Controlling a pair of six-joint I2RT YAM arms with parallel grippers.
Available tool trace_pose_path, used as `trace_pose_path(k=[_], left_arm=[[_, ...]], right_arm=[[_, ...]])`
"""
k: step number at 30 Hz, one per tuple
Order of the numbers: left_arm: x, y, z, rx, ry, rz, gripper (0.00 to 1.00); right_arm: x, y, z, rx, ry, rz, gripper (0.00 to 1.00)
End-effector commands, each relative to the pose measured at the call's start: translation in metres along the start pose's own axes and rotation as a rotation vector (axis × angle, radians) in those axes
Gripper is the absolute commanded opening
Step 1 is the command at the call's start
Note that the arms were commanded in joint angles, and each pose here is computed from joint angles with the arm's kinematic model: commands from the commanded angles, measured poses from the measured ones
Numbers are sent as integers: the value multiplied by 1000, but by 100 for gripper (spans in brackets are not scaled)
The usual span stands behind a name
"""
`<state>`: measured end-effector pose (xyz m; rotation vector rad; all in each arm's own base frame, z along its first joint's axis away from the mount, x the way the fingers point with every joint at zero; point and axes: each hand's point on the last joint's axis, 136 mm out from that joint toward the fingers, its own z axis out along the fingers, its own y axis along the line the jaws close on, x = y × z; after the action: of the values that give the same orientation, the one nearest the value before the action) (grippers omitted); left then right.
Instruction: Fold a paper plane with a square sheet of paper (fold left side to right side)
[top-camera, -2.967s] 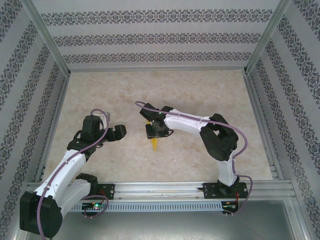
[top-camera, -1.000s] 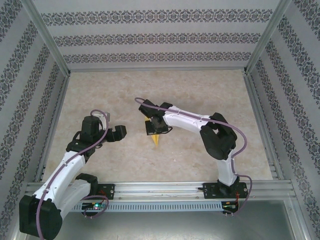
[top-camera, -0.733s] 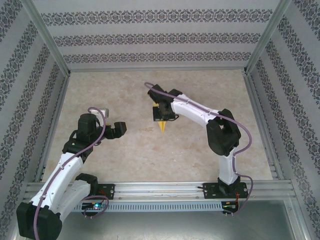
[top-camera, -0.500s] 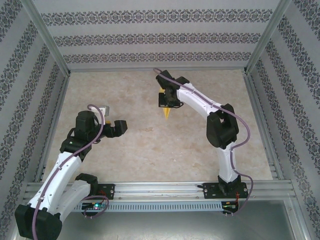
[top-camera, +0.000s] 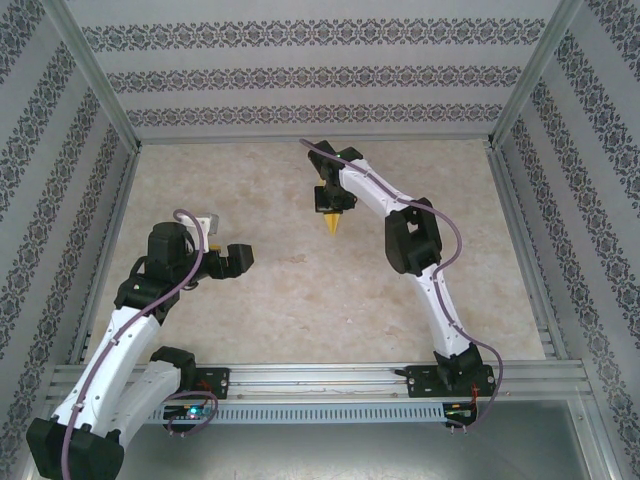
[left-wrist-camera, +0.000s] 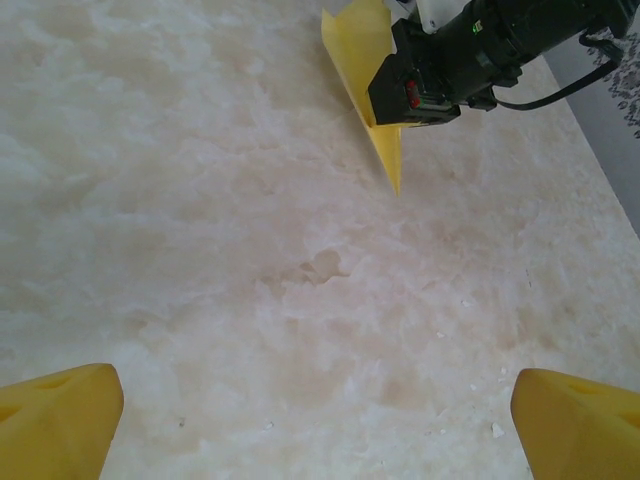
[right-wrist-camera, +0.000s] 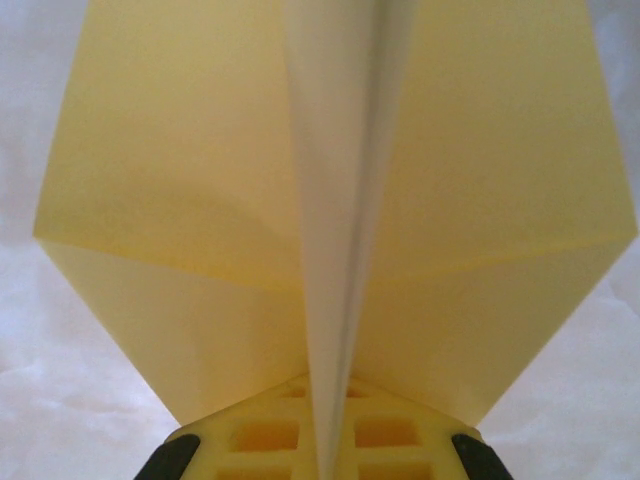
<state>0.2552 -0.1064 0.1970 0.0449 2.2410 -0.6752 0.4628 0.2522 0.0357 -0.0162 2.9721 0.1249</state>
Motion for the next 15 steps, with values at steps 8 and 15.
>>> trace_pose_path(k=[8, 15], left_arm=[[3, 9, -1, -33, 13, -2, 100], [4, 10, 1, -33, 15, -8, 100]], right_arm=[[9, -8, 17, 30, 67, -4, 0], [14, -11, 26, 42, 86, -4, 4]])
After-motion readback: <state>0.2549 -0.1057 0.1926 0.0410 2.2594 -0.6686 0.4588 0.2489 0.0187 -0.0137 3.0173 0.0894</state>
